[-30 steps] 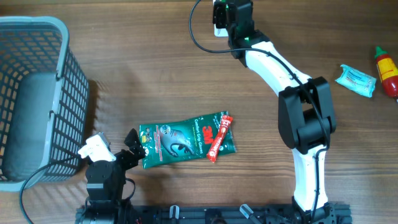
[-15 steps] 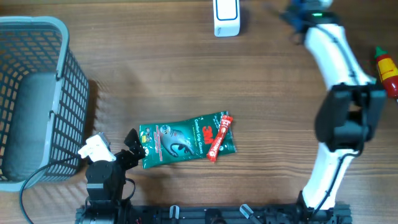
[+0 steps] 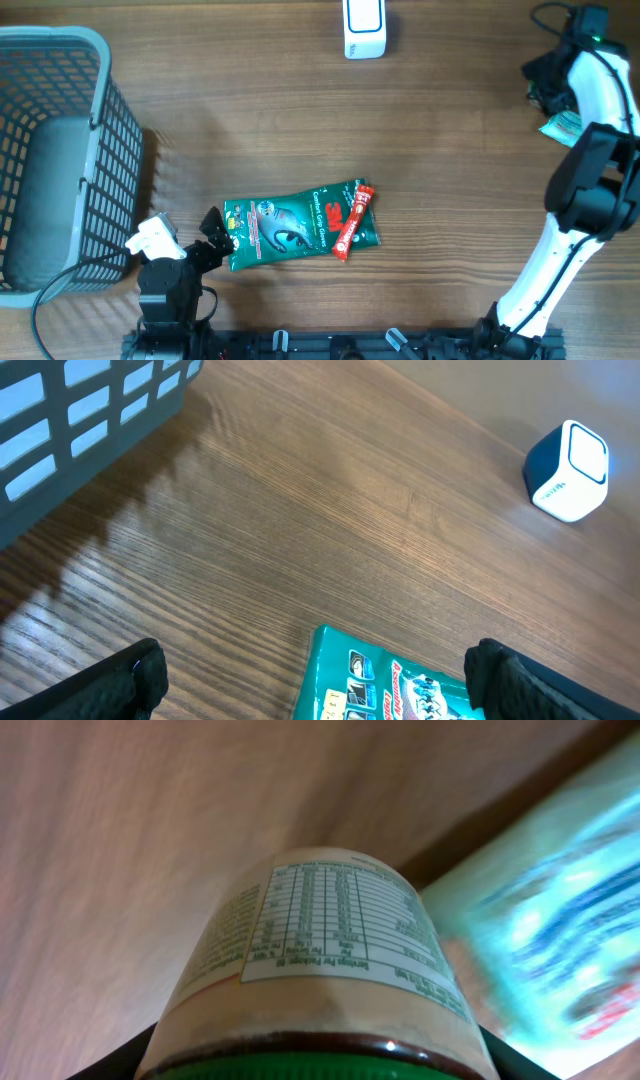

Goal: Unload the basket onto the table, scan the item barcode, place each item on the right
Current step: 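Carry the jar to the far right and place it by the bottle, then reach right gripper to the glove pack and grasp the Nescafe stick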

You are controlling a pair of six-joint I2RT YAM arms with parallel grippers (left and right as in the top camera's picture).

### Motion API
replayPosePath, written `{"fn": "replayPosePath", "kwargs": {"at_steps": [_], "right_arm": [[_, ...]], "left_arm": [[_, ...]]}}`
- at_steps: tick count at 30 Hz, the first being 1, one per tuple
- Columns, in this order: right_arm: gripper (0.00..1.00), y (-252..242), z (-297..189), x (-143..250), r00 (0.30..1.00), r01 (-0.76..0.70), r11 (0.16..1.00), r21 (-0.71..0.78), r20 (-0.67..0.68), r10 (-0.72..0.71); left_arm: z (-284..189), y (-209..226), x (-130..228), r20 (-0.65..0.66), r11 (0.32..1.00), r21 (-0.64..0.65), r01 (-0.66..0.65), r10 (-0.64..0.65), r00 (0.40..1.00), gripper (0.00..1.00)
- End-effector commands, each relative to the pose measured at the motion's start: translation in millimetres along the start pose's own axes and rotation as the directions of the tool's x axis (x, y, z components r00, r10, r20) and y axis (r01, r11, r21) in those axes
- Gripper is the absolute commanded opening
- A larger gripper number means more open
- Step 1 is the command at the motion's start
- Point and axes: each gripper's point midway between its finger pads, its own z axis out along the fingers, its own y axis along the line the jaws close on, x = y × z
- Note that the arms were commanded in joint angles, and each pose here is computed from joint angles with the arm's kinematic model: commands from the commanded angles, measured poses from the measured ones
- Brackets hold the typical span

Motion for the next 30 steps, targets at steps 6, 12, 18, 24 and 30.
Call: {"fn": "replayPosePath", "kwargs": {"at_steps": [6,12,18,24,30], "right_arm": [[1.00,-4,-31,-21,1.000,-0.013,1.000,-0.023,-0.006,0.013],[1.00,8,-177,-32,0.991,-0.048,0.982,-0.183,0.114,0.070],[1.00,-8,-261,49,0.996,0.083,0.982,-0.170,0.049,-0.076],[1.00,-8,-272,178,0.887,0.425,0.898,-0.112,-0.148,-0.438],[1.00,-18,-264,300,0.689,0.675,0.728,-0.119,-0.251,-0.680]], "left_arm": [[0,0,0,0.000,1.000,0.004,0.008,-0.008,1.000,1.00],[0,0,0,0.000,1.000,0.004,0.008,-0.008,1.000,1.00],[0,0,0,0.000,1.000,0.004,0.008,-0.008,1.000,1.00],[0,0,0,0.000,1.000,0.004,0.008,-0.008,1.000,1.00],[0,0,0,0.000,1.000,0.004,0.008,-0.008,1.000,1.00]]}}
